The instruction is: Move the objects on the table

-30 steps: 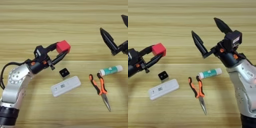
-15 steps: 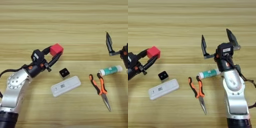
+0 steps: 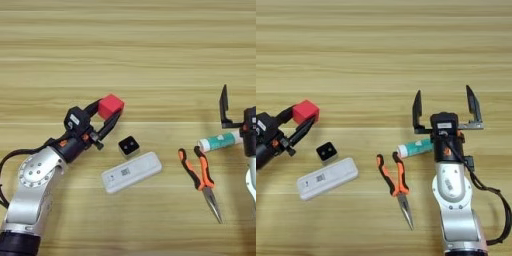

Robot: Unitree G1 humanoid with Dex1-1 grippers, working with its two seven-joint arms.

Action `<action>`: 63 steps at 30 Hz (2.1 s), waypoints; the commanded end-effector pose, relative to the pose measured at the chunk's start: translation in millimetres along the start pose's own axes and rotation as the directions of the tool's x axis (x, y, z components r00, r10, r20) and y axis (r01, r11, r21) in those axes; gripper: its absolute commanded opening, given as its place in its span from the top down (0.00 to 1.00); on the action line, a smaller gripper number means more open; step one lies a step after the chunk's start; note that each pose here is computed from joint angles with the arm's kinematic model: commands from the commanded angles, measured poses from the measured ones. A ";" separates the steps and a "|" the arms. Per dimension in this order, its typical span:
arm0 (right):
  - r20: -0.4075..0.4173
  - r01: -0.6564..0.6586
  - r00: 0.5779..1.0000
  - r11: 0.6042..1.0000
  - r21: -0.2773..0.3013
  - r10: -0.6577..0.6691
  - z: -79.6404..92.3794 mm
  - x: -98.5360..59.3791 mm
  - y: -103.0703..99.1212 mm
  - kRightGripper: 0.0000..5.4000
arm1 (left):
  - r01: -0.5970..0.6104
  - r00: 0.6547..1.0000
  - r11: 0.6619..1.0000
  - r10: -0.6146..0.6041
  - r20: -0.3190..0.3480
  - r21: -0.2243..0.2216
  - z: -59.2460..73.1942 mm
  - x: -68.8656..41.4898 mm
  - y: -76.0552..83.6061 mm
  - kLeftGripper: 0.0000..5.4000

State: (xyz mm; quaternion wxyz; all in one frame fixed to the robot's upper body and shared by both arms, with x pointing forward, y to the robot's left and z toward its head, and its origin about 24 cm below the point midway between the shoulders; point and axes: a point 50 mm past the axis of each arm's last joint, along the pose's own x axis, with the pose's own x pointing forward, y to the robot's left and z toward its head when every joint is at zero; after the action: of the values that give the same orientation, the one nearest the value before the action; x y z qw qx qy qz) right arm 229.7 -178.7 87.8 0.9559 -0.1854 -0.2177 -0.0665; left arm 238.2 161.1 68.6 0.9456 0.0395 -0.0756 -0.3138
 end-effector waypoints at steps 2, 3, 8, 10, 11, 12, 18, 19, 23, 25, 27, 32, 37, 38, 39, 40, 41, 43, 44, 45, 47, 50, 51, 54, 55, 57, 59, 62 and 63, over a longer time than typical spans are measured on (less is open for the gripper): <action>0.010 0.008 1.000 1.000 0.004 -0.008 -1.6 -1.1 1.9 0.00 | -0.035 0.997 0.999 0.034 -0.066 -0.021 -10.8 -7.1 -1.9 0.59; 0.010 0.008 1.000 1.000 0.006 -0.008 -1.6 -0.9 2.3 0.00 | -0.036 0.996 0.999 0.034 -0.079 -0.024 -12.6 -8.1 -1.9 0.59; 0.021 0.005 1.000 1.000 0.015 -0.005 -0.2 -1.0 4.8 0.00 | -0.064 0.988 0.997 0.056 -0.145 -0.046 -20.8 -12.1 -0.4 0.59; 0.023 0.007 1.000 1.000 0.017 -0.008 0.2 -1.0 4.9 0.00 | -0.073 0.983 0.995 0.062 -0.175 -0.060 -25.0 -15.4 -1.1 0.59; 0.023 0.008 1.000 1.000 0.018 -0.009 0.3 -1.0 4.9 0.00 | -0.075 0.979 0.995 0.060 -0.195 -0.067 -27.6 -17.3 -1.7 0.59; 0.024 0.009 1.000 1.000 0.020 -0.010 0.5 -1.0 4.9 0.00 | -0.070 0.975 0.995 0.054 -0.217 -0.068 -30.0 -18.9 -2.4 0.59; 0.027 0.007 1.000 1.000 0.027 -0.008 1.5 -1.1 5.6 0.00 | -0.045 0.946 0.995 0.013 -0.325 -0.090 -40.0 -25.2 -4.6 0.59; 0.027 0.007 1.000 1.000 0.028 -0.008 1.6 -1.1 5.6 0.00 | -0.046 0.942 0.994 0.011 -0.335 -0.096 -40.8 -25.9 -4.7 0.59; 0.030 0.008 0.999 0.999 0.033 -0.009 2.5 -1.2 6.4 0.00 | -0.047 0.924 0.993 0.003 -0.383 -0.106 -46.2 -29.6 -4.9 0.59; 0.031 0.006 1.000 0.999 0.036 -0.007 2.6 -1.5 7.3 0.00 | -0.039 0.917 0.993 -0.009 -0.400 -0.113 -48.4 -31.3 -6.3 0.59; 0.030 0.004 1.000 0.999 0.038 -0.005 2.4 -1.6 7.7 0.00 | -0.035 0.912 0.993 -0.016 -0.411 -0.117 -49.5 -32.2 -7.4 0.59; 0.030 0.002 1.000 0.999 0.042 -0.003 2.4 -1.7 8.6 0.00 | -0.027 0.903 0.992 -0.028 -0.429 -0.121 -51.6 -32.9 -8.4 0.59; 0.023 -0.007 1.000 0.999 0.042 0.006 1.0 -2.4 9.9 0.00 | -0.010 0.900 0.992 -0.045 -0.434 -0.123 -52.6 -34.5 -10.5 0.59; 0.023 -0.007 1.000 0.999 0.043 0.006 0.9 -2.7 10.1 0.00 | -0.001 0.899 0.993 -0.050 -0.435 -0.115 -52.6 -34.8 -11.0 0.59; 0.023 -0.008 1.000 0.999 0.043 0.007 0.8 -2.8 10.2 0.00 | 0.005 0.899 0.994 -0.053 -0.436 -0.110 -52.5 -35.0 -11.3 0.59; 0.023 -0.009 1.000 0.999 0.043 0.008 0.8 -2.8 10.2 0.00 | 0.009 0.898 0.994 -0.055 -0.436 -0.106 -52.5 -35.2 -11.6 0.59; 0.023 -0.009 1.000 0.999 0.043 0.008 0.9 -2.9 10.2 0.00 | 0.012 0.898 0.995 -0.054 -0.436 -0.098 -52.4 -35.1 -11.7 0.53; 0.023 -0.008 1.000 0.999 0.042 0.007 0.7 -2.9 10.0 0.00 | 0.012 0.899 0.996 -0.051 -0.434 -0.093 -52.2 -34.9 -11.8 0.50; 0.022 -0.007 1.000 0.999 0.043 0.006 0.6 -3.0 9.8 0.00 | 0.010 0.900 0.996 -0.049 -0.433 -0.092 -52.2 -34.8 -11.9 0.48; 0.021 -0.007 1.000 0.999 0.043 0.006 0.5 -3.2 9.7 0.00 | 0.008 0.901 0.996 -0.045 -0.432 -0.089 -52.0 -34.6 -11.8 0.47; 0.021 -0.007 1.000 0.999 0.044 0.006 0.5 -3.4 9.6 0.00 | 0.005 0.901 0.997 -0.040 -0.431 -0.081 -51.6 -34.4 -11.7 0.43; 0.021 -0.008 1.000 0.999 0.046 0.007 0.6 -3.8 9.3 0.00 | 0.002 0.904 0.997 -0.035 -0.427 -0.077 -50.8 -33.7 -11.5 0.36; 0.022 -0.008 1.000 0.999 0.047 0.007 0.7 -3.8 9.3 0.00 | 0.001 0.905 0.997 -0.033 -0.424 -0.076 -50.6 -33.4 -11.3 0.35; 0.023 -0.010 1.000 0.999 0.049 0.009 1.1 -3.8 9.5 0.00 | -0.003 0.908 0.997 -0.029 -0.418 -0.074 -49.9 -32.3 -9.7 0.29; 0.023 -0.011 1.000 0.999 0.050 0.009 1.1 -3.9 9.4 0.00 | -0.005 0.910 0.997 -0.025 -0.415 -0.072 -49.3 -31.9 -9.0 0.26; 0.023 -0.011 1.000 0.999 0.051 0.009 1.1 -4.0 9.0 0.00 | -0.006 0.914 0.998 -0.018 -0.405 -0.058 -47.4 -30.8 -7.4 0.22; 0.022 -0.010 1.000 0.999 0.052 0.009 1.1 -4.1 8.6 0.00 | -0.005 0.920 0.999 -0.015 -0.391 -0.051 -44.6 -29.5 -6.2 0.19; 0.016 -0.009 1.000 0.998 0.055 0.008 -0.3 -4.4 7.7 0.00 | -0.026 0.938 0.994 -0.011 -0.345 -0.102 -36.5 -26.8 -2.8 0.14; 0.014 -0.008 1.000 0.998 0.055 0.007 -0.8 -4.3 7.2 0.00 | -0.023 0.942 0.996 -0.008 -0.336 -0.089 -35.4 -26.3 -1.8 0.11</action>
State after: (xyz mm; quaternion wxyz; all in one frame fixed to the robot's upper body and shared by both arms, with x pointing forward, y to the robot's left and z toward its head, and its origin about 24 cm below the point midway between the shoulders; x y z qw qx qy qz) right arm 227.3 -170.7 83.4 0.9581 -0.1658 -0.2270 -0.0558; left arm 217.2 176.0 22.2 0.9443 0.0441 0.1217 -0.3025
